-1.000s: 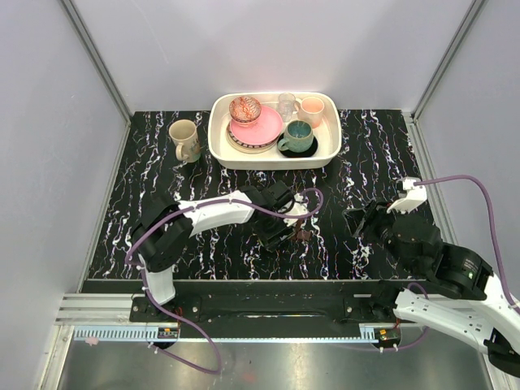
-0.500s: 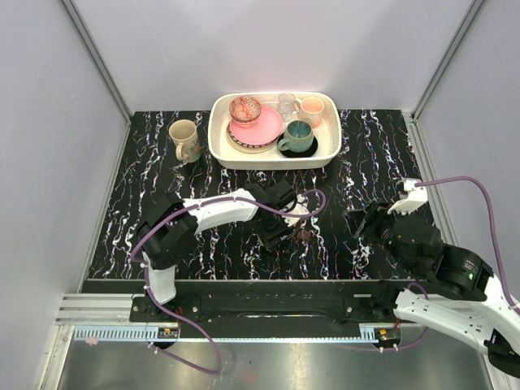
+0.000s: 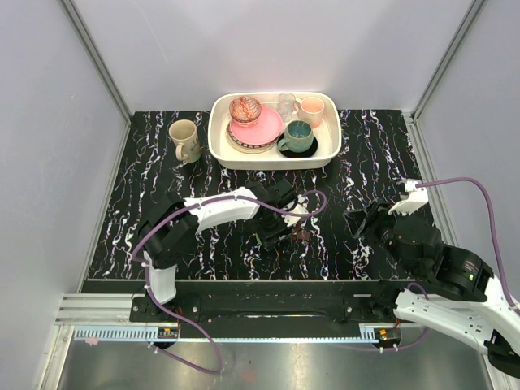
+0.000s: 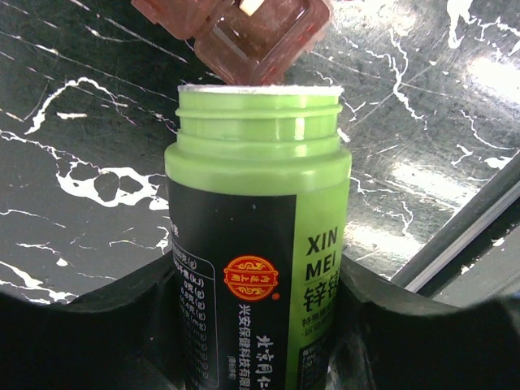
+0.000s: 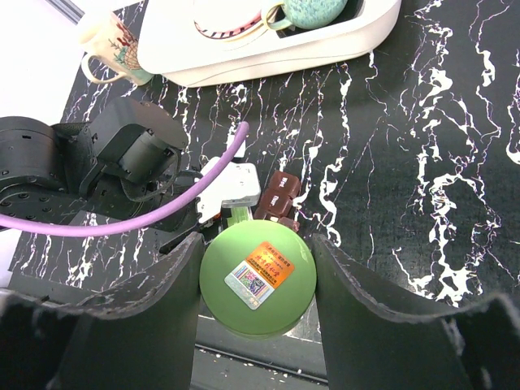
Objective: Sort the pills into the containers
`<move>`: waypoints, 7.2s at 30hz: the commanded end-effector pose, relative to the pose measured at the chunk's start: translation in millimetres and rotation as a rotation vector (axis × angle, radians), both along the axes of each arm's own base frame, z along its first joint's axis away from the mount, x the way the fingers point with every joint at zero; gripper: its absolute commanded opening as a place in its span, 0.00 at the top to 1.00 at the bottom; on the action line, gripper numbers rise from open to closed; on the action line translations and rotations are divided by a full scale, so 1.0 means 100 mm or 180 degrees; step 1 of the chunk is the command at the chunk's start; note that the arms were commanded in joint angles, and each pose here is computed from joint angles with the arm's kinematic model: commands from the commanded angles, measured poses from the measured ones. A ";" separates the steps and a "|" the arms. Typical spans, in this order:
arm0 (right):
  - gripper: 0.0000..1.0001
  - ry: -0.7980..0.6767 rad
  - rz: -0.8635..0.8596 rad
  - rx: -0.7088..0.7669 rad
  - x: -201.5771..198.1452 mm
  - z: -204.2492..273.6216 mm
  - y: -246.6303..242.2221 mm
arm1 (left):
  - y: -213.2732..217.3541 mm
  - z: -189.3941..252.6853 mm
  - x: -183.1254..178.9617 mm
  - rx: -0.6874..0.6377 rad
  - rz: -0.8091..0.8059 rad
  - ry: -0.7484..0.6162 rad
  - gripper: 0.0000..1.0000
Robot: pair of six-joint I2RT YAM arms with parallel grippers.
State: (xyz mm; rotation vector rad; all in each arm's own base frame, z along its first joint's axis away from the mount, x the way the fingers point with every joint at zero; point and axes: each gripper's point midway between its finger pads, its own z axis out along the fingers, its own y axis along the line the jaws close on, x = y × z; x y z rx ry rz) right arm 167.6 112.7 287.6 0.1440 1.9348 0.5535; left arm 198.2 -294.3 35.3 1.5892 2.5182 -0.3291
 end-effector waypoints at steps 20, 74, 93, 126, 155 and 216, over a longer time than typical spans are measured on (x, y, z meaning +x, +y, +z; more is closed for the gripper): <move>1.00 -0.0035 -0.0105 0.0046 0.02 0.02 -0.04 | -0.08 0.17 0.13 0.0058 -0.0094 -0.0119 1.00; 1.00 -0.0025 -0.0141 0.0116 -0.03 -0.02 -0.13 | -0.09 0.20 0.19 0.0391 -0.0200 -0.0041 1.00; 1.00 -0.0051 -0.0250 0.0247 -0.06 -0.02 -0.24 | -0.09 0.21 0.14 0.0471 -0.0246 0.0042 1.00; 1.00 -0.0128 -0.0353 0.0370 -0.12 0.00 -0.41 | -0.07 0.25 0.14 0.0651 -0.0238 0.0116 1.00; 1.00 -0.0121 -0.0360 0.0392 -0.15 -0.02 -0.45 | -0.12 0.25 0.13 0.0624 -0.0227 0.0140 1.00; 1.00 -0.0171 -0.0243 0.0269 -0.13 -0.02 -0.38 | 0.22 4.30 0.62 -0.4604 0.1773 -0.3497 1.00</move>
